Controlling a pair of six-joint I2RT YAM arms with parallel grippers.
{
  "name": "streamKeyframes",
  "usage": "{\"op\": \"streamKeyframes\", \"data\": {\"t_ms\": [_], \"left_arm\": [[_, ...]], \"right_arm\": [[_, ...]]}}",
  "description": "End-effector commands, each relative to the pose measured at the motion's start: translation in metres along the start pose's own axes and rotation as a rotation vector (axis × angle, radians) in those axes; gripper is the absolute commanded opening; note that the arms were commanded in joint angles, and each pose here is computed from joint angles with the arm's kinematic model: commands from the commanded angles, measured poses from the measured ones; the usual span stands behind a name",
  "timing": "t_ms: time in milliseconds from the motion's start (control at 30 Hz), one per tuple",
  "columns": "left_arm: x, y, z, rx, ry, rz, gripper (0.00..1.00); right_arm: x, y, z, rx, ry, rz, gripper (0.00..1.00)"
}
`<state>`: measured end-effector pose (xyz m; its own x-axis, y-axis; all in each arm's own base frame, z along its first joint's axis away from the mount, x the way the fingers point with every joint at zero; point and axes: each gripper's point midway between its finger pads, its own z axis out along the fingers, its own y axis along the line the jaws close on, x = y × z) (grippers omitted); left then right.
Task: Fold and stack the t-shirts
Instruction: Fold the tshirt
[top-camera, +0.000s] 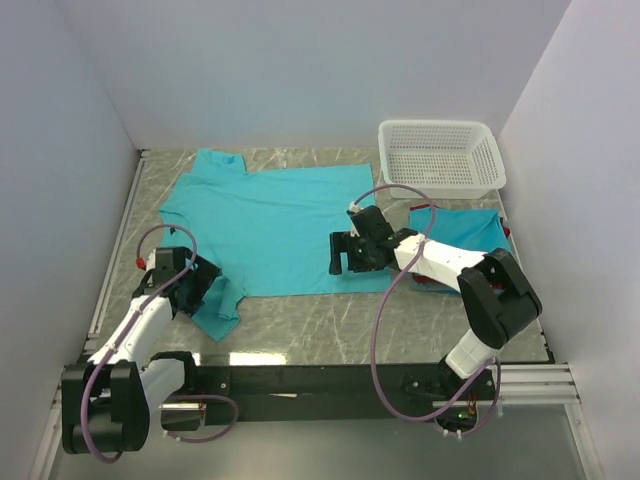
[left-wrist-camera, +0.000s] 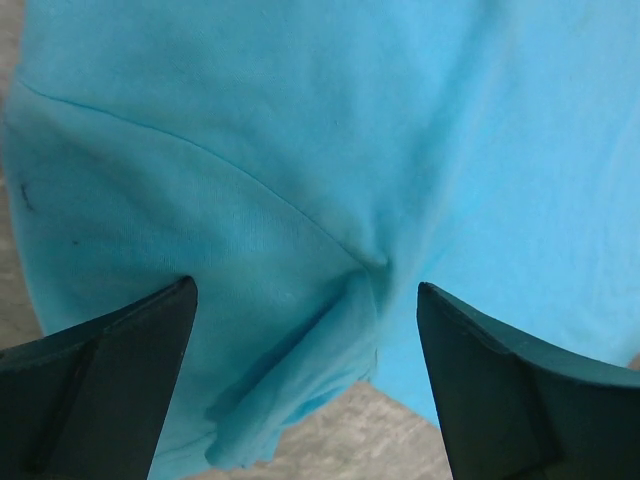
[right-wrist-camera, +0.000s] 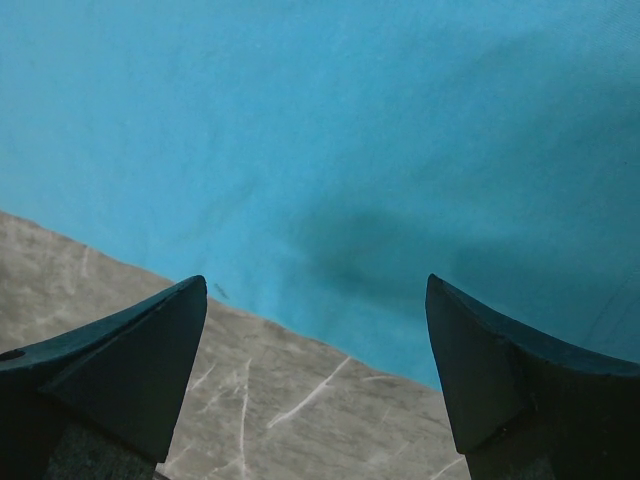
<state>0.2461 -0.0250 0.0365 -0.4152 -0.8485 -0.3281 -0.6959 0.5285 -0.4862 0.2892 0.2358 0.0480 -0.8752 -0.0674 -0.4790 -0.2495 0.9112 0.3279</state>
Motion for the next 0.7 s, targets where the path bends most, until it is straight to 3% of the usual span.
{"op": "streamKeyframes", "data": {"t_ms": [0,467,667], "left_arm": [[-0.014,0.024,0.005,-0.13,-0.085,-0.01,0.99],[-0.069,0.007,0.019,-0.212,-0.184,0.0,1.0],[-0.095,-0.012,-0.005,-0.173,-0.273,-0.041,0.99]], "right_arm": [[0.001,-0.017,0.01,0.058,-0.014,0.036,0.96],[0.038,-0.048,0.01,0.099,0.074,0.108,0.96],[0.007,-0.033,-0.007,0.061,-0.01,0.079,0.96]]}}
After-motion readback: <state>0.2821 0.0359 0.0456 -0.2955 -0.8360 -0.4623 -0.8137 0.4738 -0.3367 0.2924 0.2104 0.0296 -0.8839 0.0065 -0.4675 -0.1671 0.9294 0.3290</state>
